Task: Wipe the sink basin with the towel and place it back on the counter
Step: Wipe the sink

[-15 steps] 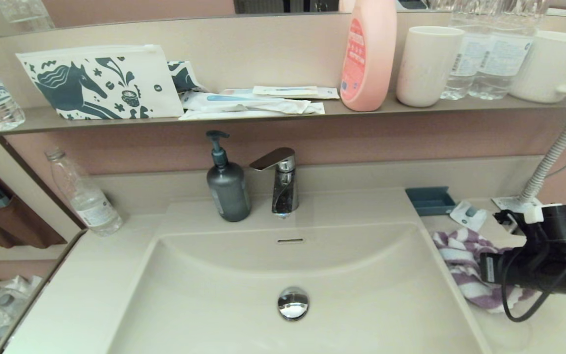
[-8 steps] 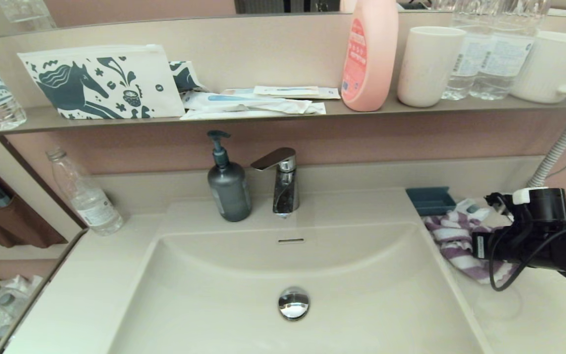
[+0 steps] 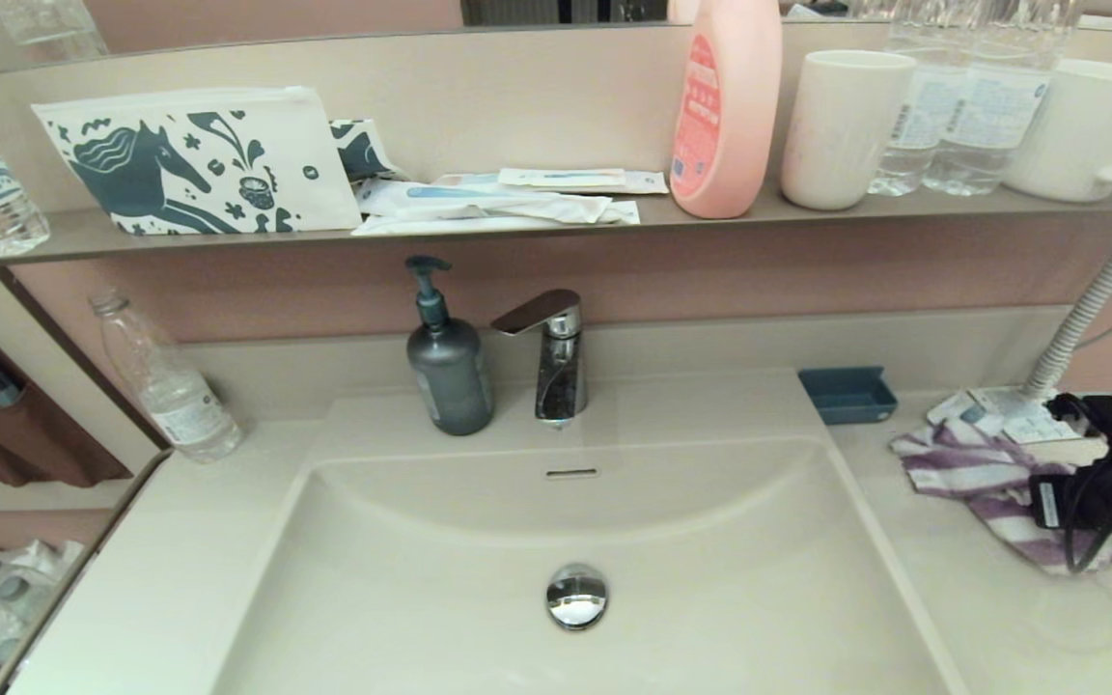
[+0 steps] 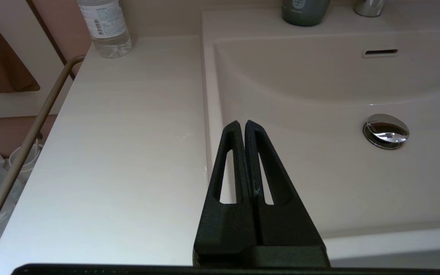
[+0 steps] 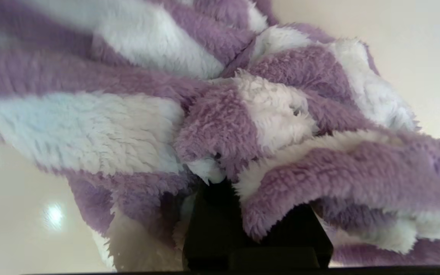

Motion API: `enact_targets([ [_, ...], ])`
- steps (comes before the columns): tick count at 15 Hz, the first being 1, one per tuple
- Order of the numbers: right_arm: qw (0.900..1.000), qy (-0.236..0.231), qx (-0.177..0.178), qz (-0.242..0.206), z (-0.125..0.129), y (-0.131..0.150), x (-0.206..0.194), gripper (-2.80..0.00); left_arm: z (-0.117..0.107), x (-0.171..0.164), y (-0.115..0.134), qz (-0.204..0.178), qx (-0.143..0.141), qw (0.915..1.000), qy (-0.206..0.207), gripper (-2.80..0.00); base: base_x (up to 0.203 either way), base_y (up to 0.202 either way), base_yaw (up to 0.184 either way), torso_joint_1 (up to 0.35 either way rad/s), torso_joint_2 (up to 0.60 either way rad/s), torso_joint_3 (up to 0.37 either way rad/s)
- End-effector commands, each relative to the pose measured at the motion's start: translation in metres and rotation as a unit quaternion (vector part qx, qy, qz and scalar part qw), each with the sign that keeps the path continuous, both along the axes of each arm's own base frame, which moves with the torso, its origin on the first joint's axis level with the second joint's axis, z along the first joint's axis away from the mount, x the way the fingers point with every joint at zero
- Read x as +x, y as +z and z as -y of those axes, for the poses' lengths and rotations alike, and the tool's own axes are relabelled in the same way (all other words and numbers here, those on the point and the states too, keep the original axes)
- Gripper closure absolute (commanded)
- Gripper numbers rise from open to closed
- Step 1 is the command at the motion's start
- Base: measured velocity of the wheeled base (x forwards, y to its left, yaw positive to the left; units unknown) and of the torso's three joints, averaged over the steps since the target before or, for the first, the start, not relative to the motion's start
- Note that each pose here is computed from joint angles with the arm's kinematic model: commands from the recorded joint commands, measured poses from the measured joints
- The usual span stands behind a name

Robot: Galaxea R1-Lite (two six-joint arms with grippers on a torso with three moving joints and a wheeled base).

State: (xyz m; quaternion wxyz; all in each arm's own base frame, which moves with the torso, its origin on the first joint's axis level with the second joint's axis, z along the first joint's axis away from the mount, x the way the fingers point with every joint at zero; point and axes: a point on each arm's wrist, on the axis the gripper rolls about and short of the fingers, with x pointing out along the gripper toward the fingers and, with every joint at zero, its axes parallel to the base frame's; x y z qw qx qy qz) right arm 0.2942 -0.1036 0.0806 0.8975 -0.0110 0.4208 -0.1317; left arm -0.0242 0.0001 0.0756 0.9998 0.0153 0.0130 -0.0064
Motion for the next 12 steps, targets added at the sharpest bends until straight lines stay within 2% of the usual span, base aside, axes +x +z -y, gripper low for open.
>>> enact_targets([
  [1, 1.000, 0.000, 0.001, -0.019, -0.001, 0.013, -0.018, 0.00, 0.000, 0.000, 0.000, -0.001, 0.000, 1.0000, 0.000, 0.00, 0.000, 0.000, 0.000, 0.000, 0.00, 0.000],
  [3, 0.997, 0.017, 0.009, -0.070, -0.011, 0.016, -0.041, 0.00, 0.000, 0.000, 0.000, -0.001, 0.000, 1.0000, 0.000, 0.00, 0.000, 0.000, 0.000, 0.000, 0.00, 0.000],
  [5, 0.994, 0.043, 0.012, -0.098, -0.024, 0.014, -0.055, 0.00, 0.000, 0.000, 0.000, -0.001, 0.001, 1.0000, 0.000, 0.00, 0.000, 0.000, 0.000, 0.000, 0.00, 0.000],
  [8, 0.984, 0.111, 0.019, -0.136, -0.065, 0.000, -0.080, 0.00, 0.000, 0.000, 0.000, -0.001, 0.000, 1.0000, 0.000, 0.00, 0.000, 0.000, 0.000, 0.000, 0.00, 0.000],
  [10, 0.979, 0.147, 0.030, -0.141, -0.094, -0.003, -0.086, 0.00, 0.000, 0.000, 0.000, -0.001, 0.000, 1.0000, 0.000, 0.00, 0.000, 0.000, 0.000, 0.000, 0.00, 0.000],
  [12, 0.977, 0.155, 0.054, -0.133, -0.120, -0.003, -0.084, 0.00, 0.000, 0.000, 0.000, -0.001, 0.001, 1.0000, 0.000, 0.00, 0.000, 0.000, 0.000, 0.000, 0.00, 0.000],
])
